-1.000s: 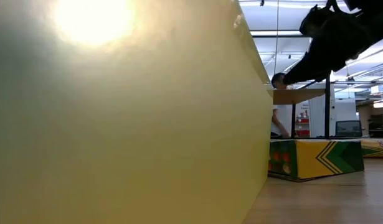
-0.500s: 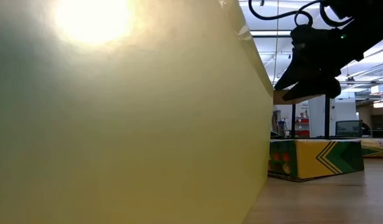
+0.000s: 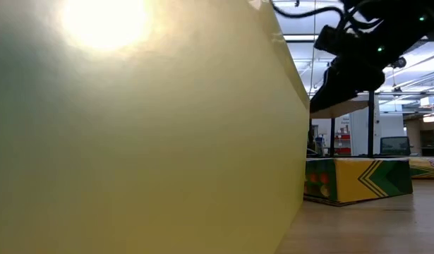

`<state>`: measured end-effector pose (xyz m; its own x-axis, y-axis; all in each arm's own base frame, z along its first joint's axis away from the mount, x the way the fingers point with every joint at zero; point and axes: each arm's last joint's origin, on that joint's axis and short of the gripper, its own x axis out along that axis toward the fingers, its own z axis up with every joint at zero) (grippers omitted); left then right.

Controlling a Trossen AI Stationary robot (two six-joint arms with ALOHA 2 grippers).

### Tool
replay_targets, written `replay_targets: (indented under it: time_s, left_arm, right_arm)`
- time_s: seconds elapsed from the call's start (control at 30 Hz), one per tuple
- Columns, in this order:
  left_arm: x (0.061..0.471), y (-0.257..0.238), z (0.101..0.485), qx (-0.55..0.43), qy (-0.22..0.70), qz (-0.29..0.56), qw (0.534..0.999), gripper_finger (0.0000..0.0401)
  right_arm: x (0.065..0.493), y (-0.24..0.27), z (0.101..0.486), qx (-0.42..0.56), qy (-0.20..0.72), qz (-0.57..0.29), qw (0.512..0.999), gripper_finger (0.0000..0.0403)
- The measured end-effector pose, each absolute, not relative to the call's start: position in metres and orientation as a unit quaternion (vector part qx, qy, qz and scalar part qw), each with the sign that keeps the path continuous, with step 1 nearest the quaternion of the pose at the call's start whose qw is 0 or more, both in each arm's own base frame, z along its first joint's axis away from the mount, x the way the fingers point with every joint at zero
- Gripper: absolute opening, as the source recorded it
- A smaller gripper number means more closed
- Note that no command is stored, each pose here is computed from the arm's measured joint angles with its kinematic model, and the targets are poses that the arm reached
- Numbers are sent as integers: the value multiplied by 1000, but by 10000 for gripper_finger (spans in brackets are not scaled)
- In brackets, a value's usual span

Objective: Pick & Place Office Desk Supplies
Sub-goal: Put the crayon box into the yellow bin

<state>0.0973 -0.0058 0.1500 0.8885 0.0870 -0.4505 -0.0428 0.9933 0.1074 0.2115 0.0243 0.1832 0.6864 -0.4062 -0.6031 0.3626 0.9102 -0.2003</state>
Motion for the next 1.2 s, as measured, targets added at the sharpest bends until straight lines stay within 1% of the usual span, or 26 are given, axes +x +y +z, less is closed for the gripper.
replay_targets:
  time_s: [0.13, 0.3, 0.5, 0.57, 0.7, 0.83, 0.97, 1.2]
  left_arm:
    - [97, -6, 150, 47, 234, 33, 971, 109]
    - [97, -6, 150, 47, 234, 34, 971, 109]
    - [97, -6, 150, 47, 234, 33, 971, 109]
    - [97, -6, 150, 47, 234, 34, 971, 109]
    - [97, -6, 150, 48, 234, 34, 971, 109]
    - [97, -6, 150, 48, 234, 33, 971, 109]
    - [97, -6, 150, 49, 234, 33, 970, 109]
    - [97, -6, 150, 49, 234, 33, 970, 109]
  right_arm:
    - [226, 24, 172, -62, 392, -212, 893, 221]
    - [242, 18, 158, -21, 423, -246, 872, 221]
    - [252, 1, 149, 31, 475, -217, 852, 221]
    - [253, -6, 147, 43, 483, -215, 848, 221]
    - [254, -14, 145, 31, 491, -208, 845, 221]
    - [254, -20, 145, 64, 495, -187, 846, 221]
    - [252, -23, 141, 78, 504, -172, 843, 221]
    - [250, -23, 137, 79, 502, -172, 844, 221]
